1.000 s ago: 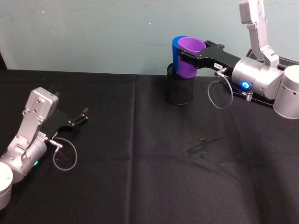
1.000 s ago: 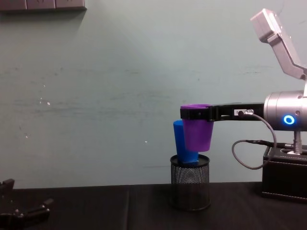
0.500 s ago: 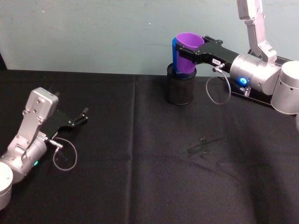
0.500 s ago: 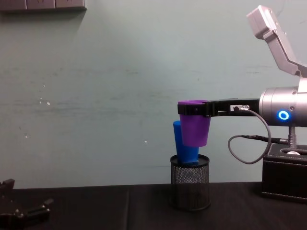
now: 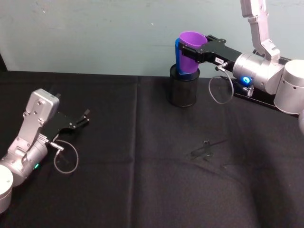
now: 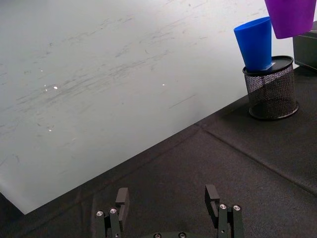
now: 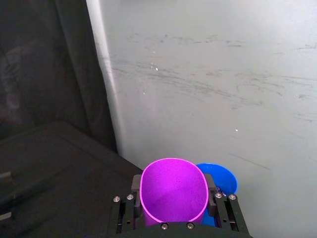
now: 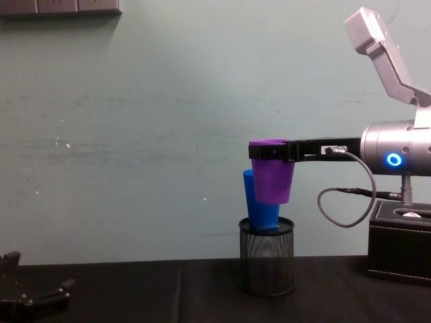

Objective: Pick up one cup with a gripper and tap it against the other cup.

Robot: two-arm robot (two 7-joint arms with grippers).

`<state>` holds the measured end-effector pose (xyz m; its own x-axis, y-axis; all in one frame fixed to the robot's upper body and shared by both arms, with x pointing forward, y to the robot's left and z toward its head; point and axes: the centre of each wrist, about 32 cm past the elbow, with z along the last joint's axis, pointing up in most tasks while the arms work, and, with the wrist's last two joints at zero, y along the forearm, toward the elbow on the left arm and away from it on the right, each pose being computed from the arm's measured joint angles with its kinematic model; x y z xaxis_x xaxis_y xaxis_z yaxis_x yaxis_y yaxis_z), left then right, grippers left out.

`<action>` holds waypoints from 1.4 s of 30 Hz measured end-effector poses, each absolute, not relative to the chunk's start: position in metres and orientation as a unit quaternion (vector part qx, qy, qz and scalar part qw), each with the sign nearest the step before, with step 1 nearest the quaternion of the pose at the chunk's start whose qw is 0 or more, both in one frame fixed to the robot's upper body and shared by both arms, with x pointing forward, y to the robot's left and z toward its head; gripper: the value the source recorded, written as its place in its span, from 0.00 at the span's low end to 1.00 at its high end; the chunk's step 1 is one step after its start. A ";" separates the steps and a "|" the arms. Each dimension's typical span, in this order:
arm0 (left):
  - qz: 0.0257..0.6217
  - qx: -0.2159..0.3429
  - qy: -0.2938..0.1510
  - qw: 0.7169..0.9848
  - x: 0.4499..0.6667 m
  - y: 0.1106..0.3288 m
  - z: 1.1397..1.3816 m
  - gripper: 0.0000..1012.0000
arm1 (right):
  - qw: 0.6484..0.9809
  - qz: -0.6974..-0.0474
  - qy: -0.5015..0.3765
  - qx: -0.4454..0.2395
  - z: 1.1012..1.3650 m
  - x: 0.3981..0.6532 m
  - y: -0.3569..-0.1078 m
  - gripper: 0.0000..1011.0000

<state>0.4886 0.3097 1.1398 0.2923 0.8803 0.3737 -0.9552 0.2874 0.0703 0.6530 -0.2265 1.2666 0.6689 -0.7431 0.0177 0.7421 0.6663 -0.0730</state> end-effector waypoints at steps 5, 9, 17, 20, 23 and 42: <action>0.580 0.142 -0.132 0.791 0.489 0.310 1.140 0.99 | 0.912 -0.408 0.009 -0.038 1.266 0.655 -0.225 0.71; 0.580 0.142 -0.132 0.791 0.489 0.310 1.140 0.99 | 0.912 -0.408 0.011 -0.038 1.266 0.656 -0.225 0.71; 0.580 0.142 -0.132 0.791 0.489 0.310 1.140 0.99 | 0.912 -0.409 0.015 -0.035 1.266 0.659 -0.224 0.71; 0.580 0.141 -0.132 0.791 0.489 0.310 1.140 0.99 | 0.911 -0.410 0.014 -0.035 1.267 0.661 -0.224 0.71; 0.580 0.141 -0.132 0.791 0.489 0.310 1.140 0.99 | 0.910 -0.412 0.014 -0.034 1.267 0.662 -0.223 0.71; 0.580 0.141 -0.132 0.791 0.489 0.310 1.140 0.99 | 0.910 -0.414 0.018 -0.029 1.266 0.667 -0.222 0.71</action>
